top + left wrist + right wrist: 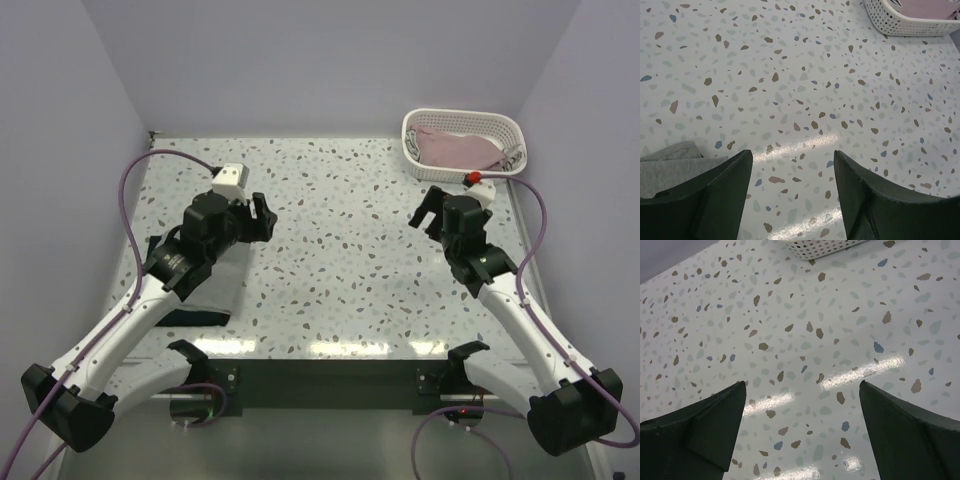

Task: Fold and stack the tank tops
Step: Grab the tank top from the pile

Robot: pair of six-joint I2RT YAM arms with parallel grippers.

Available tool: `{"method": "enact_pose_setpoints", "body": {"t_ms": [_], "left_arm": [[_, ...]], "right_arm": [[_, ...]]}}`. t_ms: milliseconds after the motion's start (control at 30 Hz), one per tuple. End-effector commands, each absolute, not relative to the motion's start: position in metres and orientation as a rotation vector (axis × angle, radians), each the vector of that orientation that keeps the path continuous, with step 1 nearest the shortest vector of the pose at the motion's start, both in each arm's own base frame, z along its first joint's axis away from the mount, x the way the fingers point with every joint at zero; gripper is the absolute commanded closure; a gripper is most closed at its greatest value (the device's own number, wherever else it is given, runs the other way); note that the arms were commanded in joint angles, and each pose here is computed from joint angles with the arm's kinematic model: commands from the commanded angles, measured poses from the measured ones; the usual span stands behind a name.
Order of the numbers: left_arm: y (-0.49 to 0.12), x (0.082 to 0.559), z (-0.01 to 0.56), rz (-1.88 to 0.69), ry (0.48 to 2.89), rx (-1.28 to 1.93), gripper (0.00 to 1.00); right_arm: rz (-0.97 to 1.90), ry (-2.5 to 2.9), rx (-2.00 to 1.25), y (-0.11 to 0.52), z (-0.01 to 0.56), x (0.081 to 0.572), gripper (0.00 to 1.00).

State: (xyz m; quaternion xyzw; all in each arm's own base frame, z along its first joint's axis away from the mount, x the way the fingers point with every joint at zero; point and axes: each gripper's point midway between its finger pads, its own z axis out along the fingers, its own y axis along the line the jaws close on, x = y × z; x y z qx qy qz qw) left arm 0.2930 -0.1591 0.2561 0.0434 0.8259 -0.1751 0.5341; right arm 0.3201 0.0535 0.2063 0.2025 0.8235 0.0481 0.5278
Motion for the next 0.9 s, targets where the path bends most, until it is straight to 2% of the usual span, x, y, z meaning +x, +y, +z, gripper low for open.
{"method": "enact_pose_setpoints", "body": {"t_ms": [0, 133, 233, 267, 300, 333, 367, 433, 500, 533, 600, 633, 667, 733, 867], "left_arm": [[-0.161, 0.292, 0.265, -0.427, 1.937, 0.138, 0.29], [-0.162, 0.289, 0.27, -0.447, 1.927, 0.138, 0.29], [-0.164, 0.287, 0.273, -0.468, 1.923, 0.138, 0.29], [-0.166, 0.286, 0.274, -0.48, 1.926, 0.143, 0.29], [-0.166, 0.285, 0.272, -0.483, 1.932, 0.145, 0.29], [-0.167, 0.285, 0.272, -0.489, 1.938, 0.147, 0.29], [-0.168, 0.284, 0.272, -0.493, 1.94, 0.144, 0.29], [-0.168, 0.282, 0.271, -0.5, 1.946, 0.145, 0.29], [-0.169, 0.281, 0.272, -0.508, 1.943, 0.147, 0.29], [-0.169, 0.28, 0.271, -0.511, 1.946, 0.15, 0.29], [-0.169, 0.279, 0.269, -0.512, 1.949, 0.152, 0.29], [-0.169, 0.279, 0.268, -0.512, 1.951, 0.155, 0.28], [-0.169, 0.279, 0.267, -0.509, 1.953, 0.158, 0.28], [-0.169, 0.28, 0.266, -0.503, 1.96, 0.164, 0.28], [-0.169, 0.281, 0.263, -0.493, 1.969, 0.165, 0.28]], "right_arm": [[0.132, 1.916, 0.474, 0.055, 0.228, 0.328, 0.01], [0.105, 1.932, 0.434, 0.06, 0.235, 0.349, 0.01], [0.035, 1.994, 0.414, 0.054, 0.233, 0.39, 0.01], [0.034, 1.959, 0.423, 0.051, 0.256, 0.409, 0.01], [-0.017, 2.026, 0.429, 0.047, 0.23, 0.43, 0.01], [-0.045, 2.011, 0.464, 0.031, 0.232, 0.446, 0.01], [-0.037, 1.958, 0.482, 0.026, 0.253, 0.466, 0.01], [-0.08, 1.977, 0.534, 0.005, 0.231, 0.501, 0.02], [-0.06, 1.926, 0.578, -0.004, 0.242, 0.532, 0.03], [-0.071, 1.952, 0.595, -0.012, 0.219, 0.549, 0.04], [-0.016, 1.905, 0.572, -0.007, 0.229, 0.575, 0.05], [-0.024, 1.92, 0.567, -0.008, 0.207, 0.59, 0.06], [-0.016, 1.892, 0.562, -0.008, 0.216, 0.601, 0.06], [-0.034, 1.918, 0.566, -0.01, 0.19, 0.617, 0.08], [-0.136, 1.868, 0.624, -0.032, 0.18, 0.638, 0.09]]}}
